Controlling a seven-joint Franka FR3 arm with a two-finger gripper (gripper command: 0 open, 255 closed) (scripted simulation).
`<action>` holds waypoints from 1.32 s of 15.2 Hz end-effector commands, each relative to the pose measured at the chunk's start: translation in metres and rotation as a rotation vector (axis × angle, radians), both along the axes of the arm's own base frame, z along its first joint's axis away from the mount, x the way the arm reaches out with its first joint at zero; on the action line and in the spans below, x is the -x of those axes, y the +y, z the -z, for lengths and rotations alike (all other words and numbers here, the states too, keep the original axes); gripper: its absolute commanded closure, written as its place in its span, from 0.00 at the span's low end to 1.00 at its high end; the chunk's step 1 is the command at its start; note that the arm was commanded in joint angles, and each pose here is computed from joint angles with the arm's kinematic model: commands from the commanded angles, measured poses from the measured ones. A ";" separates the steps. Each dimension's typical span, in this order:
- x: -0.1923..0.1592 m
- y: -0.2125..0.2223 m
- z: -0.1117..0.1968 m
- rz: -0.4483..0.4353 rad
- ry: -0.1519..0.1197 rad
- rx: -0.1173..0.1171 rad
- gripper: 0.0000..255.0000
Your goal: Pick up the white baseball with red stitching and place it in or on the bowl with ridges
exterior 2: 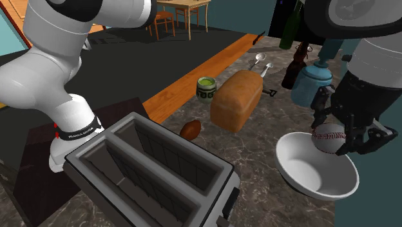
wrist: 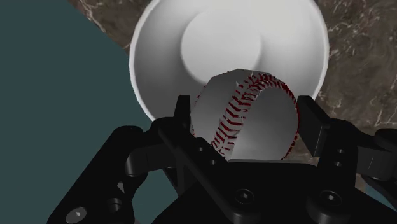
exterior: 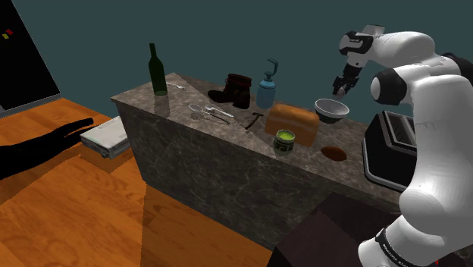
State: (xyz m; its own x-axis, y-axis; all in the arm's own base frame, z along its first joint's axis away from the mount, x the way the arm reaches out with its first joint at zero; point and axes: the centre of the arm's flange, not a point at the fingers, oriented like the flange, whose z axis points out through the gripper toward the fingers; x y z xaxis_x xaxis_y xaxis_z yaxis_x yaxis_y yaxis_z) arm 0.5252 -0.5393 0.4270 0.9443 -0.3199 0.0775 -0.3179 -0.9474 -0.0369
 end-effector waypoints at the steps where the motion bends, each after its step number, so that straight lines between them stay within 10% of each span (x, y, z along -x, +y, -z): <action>1: -0.001 0.000 0.010 0.000 -0.001 0.001 1.00; 17: -0.001 0.000 0.054 0.000 -0.001 0.001 1.00; 18: -0.001 0.000 0.054 0.000 -0.001 0.001 0.00; 20: -0.001 0.000 0.054 0.000 -0.001 0.001 0.00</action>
State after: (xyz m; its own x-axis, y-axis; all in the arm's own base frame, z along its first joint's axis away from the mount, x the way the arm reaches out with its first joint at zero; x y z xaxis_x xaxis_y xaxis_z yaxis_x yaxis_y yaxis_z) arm 0.5262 -0.5395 0.3731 0.9443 -0.3197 0.0783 -0.3177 -0.9475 -0.0365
